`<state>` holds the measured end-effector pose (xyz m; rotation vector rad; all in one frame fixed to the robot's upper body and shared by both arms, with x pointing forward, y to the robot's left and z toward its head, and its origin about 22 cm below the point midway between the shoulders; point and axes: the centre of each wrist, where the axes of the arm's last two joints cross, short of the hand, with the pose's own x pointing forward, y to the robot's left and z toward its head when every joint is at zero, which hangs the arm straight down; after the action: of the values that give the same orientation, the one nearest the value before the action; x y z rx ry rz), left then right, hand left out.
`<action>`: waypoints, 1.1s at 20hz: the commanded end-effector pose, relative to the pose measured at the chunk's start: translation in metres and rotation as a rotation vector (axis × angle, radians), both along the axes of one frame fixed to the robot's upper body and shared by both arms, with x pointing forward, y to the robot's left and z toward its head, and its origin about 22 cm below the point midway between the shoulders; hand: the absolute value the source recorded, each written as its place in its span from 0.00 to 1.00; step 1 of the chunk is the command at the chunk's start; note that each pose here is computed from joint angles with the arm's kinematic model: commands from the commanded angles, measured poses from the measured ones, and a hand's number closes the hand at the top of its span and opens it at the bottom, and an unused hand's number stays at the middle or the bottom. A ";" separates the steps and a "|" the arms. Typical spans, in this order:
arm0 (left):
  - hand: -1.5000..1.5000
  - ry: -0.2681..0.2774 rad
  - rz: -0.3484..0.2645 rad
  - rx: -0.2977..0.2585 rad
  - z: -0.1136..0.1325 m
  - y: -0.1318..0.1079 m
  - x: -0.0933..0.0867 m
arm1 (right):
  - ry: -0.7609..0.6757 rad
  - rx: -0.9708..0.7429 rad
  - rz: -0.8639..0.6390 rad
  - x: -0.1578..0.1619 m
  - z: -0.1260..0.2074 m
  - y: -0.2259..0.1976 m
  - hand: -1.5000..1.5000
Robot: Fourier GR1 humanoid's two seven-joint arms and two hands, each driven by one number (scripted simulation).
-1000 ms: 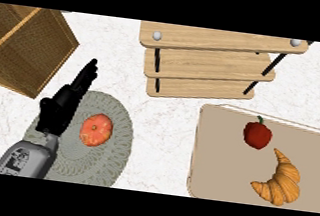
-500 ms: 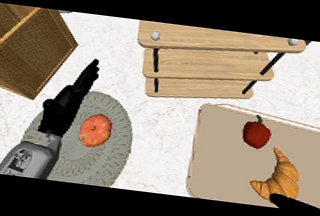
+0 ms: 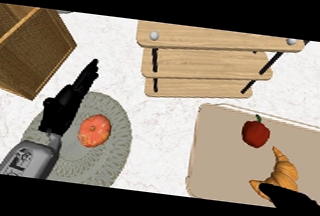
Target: Pick the croissant from the tray and place it in the tiered shelf
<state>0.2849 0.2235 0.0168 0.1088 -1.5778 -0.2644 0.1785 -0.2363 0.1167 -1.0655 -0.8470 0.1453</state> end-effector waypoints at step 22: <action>0.50 0.005 0.017 0.001 -0.008 -0.001 -0.008 | 0.220 0.019 -0.155 0.018 -0.047 -0.004 0.00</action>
<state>0.2800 0.2206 0.0116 0.1058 -1.5754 -0.2564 0.1991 -0.2381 0.0758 -1.0668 -0.6702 0.1582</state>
